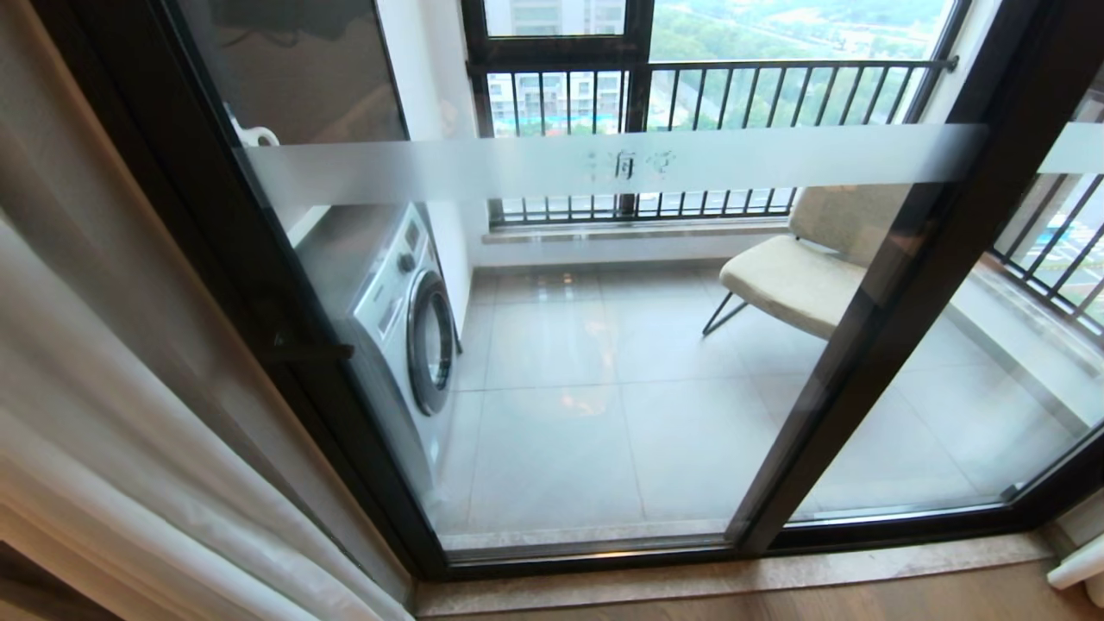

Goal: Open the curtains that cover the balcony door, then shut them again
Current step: Pull the inner curtains open on both sides

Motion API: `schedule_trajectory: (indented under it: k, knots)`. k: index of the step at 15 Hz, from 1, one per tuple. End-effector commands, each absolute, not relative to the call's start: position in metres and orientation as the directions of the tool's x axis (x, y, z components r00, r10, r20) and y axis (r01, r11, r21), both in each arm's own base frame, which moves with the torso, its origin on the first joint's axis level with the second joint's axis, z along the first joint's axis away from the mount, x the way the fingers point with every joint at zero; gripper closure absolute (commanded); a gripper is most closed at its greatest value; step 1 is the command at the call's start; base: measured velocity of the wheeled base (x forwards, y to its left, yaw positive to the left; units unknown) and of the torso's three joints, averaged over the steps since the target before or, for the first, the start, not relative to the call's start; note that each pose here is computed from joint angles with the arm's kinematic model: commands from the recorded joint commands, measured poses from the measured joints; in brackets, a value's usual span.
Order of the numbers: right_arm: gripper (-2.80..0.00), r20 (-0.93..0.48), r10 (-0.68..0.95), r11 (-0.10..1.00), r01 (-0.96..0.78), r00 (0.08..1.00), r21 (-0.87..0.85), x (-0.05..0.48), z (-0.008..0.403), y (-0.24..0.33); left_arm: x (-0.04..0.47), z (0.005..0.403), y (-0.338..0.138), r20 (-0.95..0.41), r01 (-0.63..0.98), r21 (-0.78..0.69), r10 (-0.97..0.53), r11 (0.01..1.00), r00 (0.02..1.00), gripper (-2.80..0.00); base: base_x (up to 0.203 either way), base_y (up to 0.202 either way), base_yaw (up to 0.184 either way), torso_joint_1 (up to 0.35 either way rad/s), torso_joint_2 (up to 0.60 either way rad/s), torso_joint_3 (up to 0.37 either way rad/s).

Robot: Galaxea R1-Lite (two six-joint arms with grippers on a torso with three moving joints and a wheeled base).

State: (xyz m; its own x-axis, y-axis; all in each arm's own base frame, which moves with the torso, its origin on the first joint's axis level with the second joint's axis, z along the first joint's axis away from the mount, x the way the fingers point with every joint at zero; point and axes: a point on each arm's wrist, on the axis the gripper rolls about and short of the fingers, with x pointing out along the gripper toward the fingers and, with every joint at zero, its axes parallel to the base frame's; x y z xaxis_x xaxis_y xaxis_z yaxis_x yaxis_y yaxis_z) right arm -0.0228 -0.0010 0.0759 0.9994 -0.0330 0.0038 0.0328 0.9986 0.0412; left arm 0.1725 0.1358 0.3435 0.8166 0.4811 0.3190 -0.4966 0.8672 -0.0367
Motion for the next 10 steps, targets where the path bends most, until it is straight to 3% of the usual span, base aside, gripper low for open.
schedule_trajectory:
  k: [1, 10]
  knots:
    - [0.0, 0.002, -0.032, 0.999, 0.032, 0.999, 0.041, -0.023, 0.076, -0.001, 0.172, 0.344, 0.136, 0.325, -0.497, -0.038, 0.481, 0.867, 0.814, 0.0, 0.0, 0.0, 0.0, 0.0, 0.0, 0.0]
    - [0.0, 0.003, -0.032, 0.999, 0.032, 0.999, 0.042, -0.023, 0.076, -0.001, 0.167, 0.338, 0.161, 0.297, -0.556, -0.119, 0.564, 0.823, 0.771, 0.0, 0.0, 0.0, 0.0, 0.0, 0.0, 0.0]
